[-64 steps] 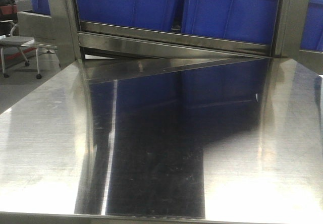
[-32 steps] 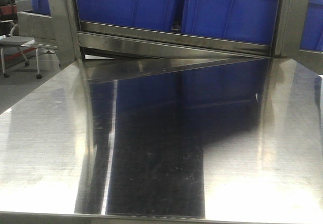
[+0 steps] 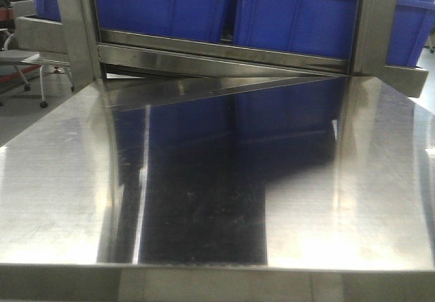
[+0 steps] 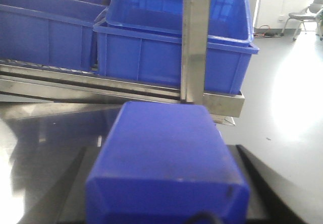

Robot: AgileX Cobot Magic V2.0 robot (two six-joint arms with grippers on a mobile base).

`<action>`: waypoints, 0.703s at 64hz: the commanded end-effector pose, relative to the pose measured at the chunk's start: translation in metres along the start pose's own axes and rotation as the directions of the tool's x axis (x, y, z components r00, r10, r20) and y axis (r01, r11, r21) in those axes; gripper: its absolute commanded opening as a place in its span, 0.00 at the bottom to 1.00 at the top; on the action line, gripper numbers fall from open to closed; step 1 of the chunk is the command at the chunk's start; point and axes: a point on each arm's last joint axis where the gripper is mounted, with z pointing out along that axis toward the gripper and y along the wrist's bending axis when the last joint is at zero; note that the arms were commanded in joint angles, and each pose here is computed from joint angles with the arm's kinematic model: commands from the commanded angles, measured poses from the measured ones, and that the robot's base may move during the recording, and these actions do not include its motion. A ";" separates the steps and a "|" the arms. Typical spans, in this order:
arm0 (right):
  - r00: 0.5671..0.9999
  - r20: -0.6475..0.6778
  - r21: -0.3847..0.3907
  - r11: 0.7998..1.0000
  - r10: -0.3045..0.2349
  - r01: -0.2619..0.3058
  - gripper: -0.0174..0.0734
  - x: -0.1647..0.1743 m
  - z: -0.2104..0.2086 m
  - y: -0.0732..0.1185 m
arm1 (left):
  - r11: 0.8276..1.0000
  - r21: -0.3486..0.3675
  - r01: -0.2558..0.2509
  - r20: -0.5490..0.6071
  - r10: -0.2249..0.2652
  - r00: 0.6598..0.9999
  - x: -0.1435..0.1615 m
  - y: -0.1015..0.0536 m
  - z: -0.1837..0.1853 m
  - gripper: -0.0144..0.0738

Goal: Pick and sort blue part to right shelf

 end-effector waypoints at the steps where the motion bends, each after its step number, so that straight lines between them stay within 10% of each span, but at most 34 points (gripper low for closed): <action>1: 0.994 0.112 0.003 1.000 -0.017 0.017 0.67 -0.017 -0.001 0.000 | 1.000 -0.014 0.005 0.117 -0.003 0.993 -0.018 0.001 -0.002 0.56; 45: 0.994 0.112 0.003 1.000 -0.017 0.017 0.67 -0.017 -0.001 0.000 | 1.000 -0.015 0.005 0.117 -0.003 0.993 -0.018 0.001 -0.002 0.56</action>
